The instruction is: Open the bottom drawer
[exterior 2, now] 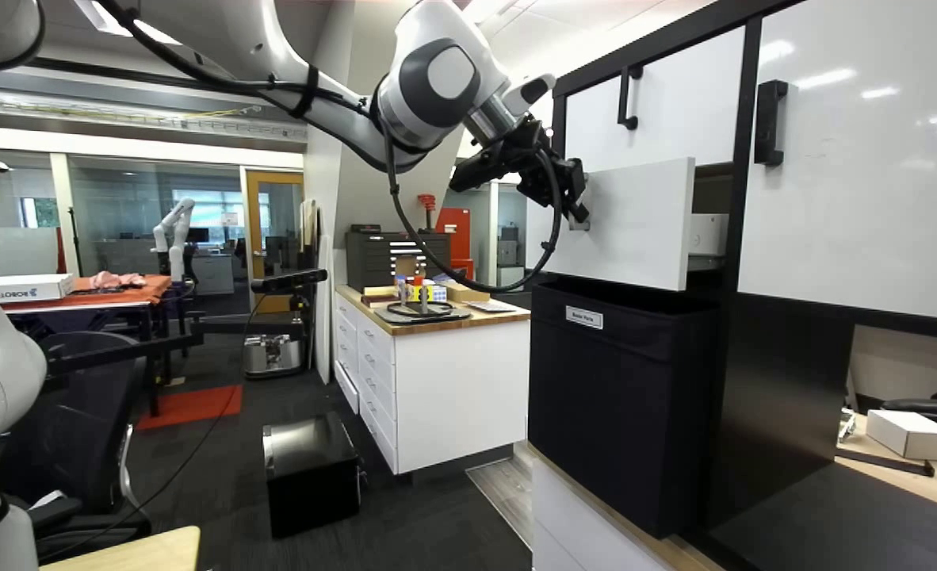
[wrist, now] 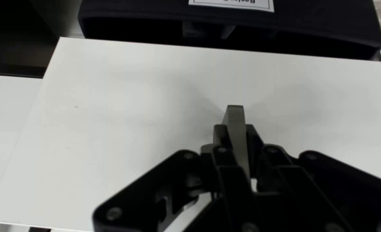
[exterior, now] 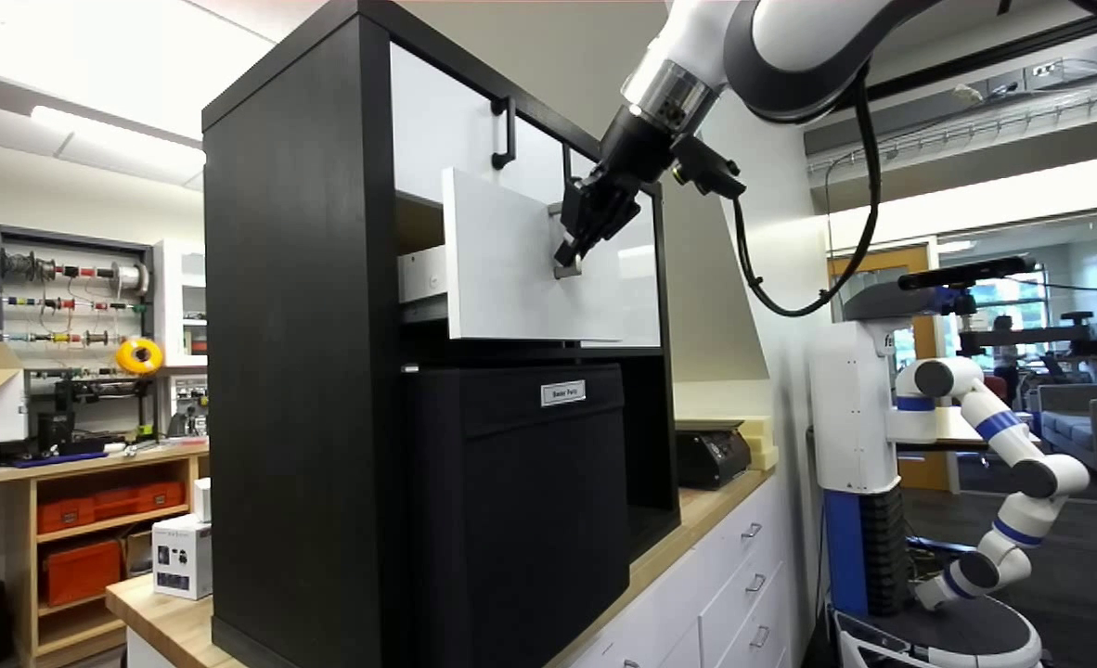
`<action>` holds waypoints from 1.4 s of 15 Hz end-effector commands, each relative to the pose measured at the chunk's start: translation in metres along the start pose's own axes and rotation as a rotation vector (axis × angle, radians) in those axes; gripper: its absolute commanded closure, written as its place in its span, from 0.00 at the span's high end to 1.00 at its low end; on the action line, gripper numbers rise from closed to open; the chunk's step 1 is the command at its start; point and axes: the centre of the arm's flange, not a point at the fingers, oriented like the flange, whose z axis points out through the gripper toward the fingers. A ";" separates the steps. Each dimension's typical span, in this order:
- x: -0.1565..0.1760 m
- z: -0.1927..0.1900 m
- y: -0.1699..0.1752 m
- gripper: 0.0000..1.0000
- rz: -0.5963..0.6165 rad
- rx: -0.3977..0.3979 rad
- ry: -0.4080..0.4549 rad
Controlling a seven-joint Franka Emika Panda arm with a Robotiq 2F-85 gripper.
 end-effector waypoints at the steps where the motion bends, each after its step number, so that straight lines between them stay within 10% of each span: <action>1: -0.060 -0.010 -0.002 0.05 0.038 -0.028 -0.041; 21: -0.147 -0.060 -0.002 0.05 0.139 -0.059 -0.076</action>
